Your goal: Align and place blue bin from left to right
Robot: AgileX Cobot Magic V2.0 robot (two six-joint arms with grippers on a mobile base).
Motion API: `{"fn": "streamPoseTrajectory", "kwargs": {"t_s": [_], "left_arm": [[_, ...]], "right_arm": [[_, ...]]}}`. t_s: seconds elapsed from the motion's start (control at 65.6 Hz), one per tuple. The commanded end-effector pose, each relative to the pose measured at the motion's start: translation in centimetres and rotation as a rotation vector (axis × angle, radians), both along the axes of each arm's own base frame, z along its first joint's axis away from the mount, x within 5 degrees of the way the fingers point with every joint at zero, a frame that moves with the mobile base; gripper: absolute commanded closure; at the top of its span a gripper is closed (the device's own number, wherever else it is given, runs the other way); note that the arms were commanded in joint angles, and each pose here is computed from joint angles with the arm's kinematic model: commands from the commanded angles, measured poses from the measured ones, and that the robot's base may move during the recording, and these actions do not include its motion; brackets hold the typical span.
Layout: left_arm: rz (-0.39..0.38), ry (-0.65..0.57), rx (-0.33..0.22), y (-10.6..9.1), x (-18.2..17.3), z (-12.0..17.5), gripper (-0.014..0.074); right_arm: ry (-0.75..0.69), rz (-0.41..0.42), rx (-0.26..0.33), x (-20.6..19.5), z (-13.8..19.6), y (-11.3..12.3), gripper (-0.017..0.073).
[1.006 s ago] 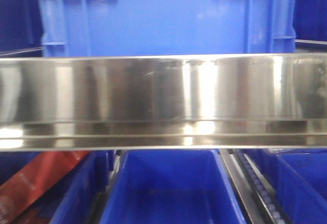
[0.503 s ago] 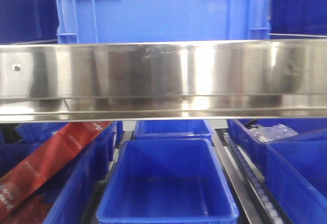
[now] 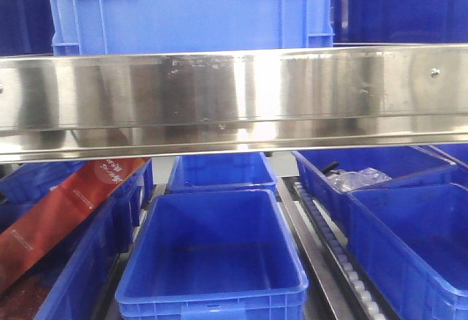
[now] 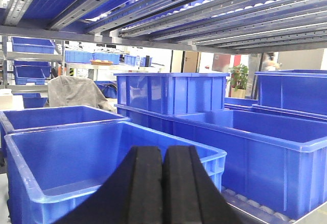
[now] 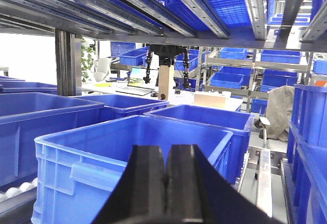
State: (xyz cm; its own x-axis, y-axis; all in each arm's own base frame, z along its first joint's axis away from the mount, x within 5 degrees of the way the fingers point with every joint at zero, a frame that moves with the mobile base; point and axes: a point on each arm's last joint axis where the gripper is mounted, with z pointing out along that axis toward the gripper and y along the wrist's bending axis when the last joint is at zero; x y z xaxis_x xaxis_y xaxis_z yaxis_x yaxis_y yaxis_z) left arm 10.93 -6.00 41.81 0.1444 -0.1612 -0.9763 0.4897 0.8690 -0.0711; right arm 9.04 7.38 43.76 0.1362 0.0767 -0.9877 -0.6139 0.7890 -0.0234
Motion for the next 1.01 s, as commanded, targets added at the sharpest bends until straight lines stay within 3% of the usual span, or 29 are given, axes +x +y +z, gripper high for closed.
{"fn": "streamPoseTrajectory", "kwargs": {"t_s": [0.0, 0.64, 0.701, 0.884, 0.991], "left_arm": [[-0.015, -0.019, -0.004, -0.1, -0.2, 0.2, 0.0704], [-0.015, -0.019, -0.004, -0.1, -0.2, 0.2, 0.0704], [-0.015, -0.019, -0.004, -0.1, -0.2, 0.2, 0.0704], [-0.015, -0.019, -0.004, -0.1, -0.2, 0.2, 0.0704], [-0.015, -0.019, -0.004, -0.1, -0.2, 0.2, 0.0704]], "right_arm": [[-0.026, 0.004, 0.004, -0.2, 0.2, -0.1, 0.0629], [-0.013, -0.003, -0.008, 0.0, -0.3, 0.0, 0.0629], [0.002, -0.038, -0.019, 0.3, -1.0, -0.3, 0.0629], [0.021, -0.207, -0.141, 1.3, -4.7, -2.0, 0.0629], [0.017, -0.293, -0.132, 1.2, -7.0, -3.2, 0.0629]]}}
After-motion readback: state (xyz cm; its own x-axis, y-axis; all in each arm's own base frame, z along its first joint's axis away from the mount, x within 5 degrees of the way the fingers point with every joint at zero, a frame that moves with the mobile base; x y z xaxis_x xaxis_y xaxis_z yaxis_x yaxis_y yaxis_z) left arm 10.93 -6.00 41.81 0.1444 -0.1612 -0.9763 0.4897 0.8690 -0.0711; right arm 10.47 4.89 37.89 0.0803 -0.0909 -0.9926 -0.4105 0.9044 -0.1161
